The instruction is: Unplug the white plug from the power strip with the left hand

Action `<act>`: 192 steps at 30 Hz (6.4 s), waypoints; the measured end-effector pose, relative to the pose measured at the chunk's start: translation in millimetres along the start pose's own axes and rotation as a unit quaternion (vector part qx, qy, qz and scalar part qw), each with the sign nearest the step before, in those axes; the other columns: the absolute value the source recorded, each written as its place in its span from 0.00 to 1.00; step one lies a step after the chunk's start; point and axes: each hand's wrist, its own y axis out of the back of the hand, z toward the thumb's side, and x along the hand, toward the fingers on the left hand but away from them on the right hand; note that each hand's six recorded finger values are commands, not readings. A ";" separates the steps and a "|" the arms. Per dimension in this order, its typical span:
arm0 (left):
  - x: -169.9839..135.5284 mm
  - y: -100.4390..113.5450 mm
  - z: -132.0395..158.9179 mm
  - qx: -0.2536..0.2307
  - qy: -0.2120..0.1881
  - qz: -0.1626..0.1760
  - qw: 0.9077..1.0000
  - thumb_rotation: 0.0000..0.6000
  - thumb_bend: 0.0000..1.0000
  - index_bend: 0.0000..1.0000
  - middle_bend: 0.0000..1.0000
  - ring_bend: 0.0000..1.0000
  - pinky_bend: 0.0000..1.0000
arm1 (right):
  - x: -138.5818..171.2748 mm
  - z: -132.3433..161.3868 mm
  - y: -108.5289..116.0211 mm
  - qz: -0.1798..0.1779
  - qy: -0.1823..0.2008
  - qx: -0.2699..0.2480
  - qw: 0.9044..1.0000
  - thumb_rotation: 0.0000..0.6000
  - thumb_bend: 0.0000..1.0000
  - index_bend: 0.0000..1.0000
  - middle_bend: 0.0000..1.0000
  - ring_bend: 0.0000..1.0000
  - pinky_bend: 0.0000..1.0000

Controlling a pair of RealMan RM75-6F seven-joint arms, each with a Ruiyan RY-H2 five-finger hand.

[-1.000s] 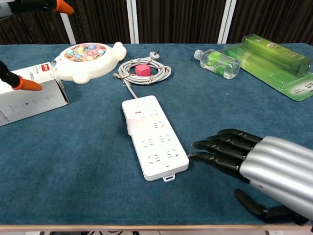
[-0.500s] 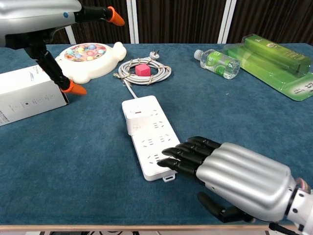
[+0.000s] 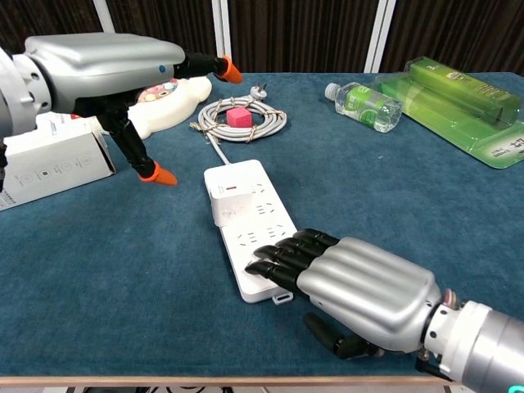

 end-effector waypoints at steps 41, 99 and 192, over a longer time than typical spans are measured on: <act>49.8 -49.1 24.1 0.079 -0.038 -0.086 0.992 1.00 0.07 0.32 0.28 0.06 0.00 | 0.5 -4.3 -4.9 0.004 -0.017 -0.009 1.000 1.00 0.73 0.00 0.00 0.00 0.01; 66.6 -84.3 25.9 0.081 -0.021 -0.086 0.993 1.00 0.42 0.57 0.60 0.16 0.00 | 5.2 -20.9 -9.0 0.006 -0.040 -0.018 0.999 1.00 0.73 0.00 0.00 0.00 0.01; 43.6 -60.6 30.1 0.044 -0.034 -0.042 0.998 1.00 0.46 0.68 0.71 0.23 0.05 | 11.1 3.7 -26.0 0.024 -0.018 -0.019 0.999 1.00 0.73 0.00 0.00 0.00 0.01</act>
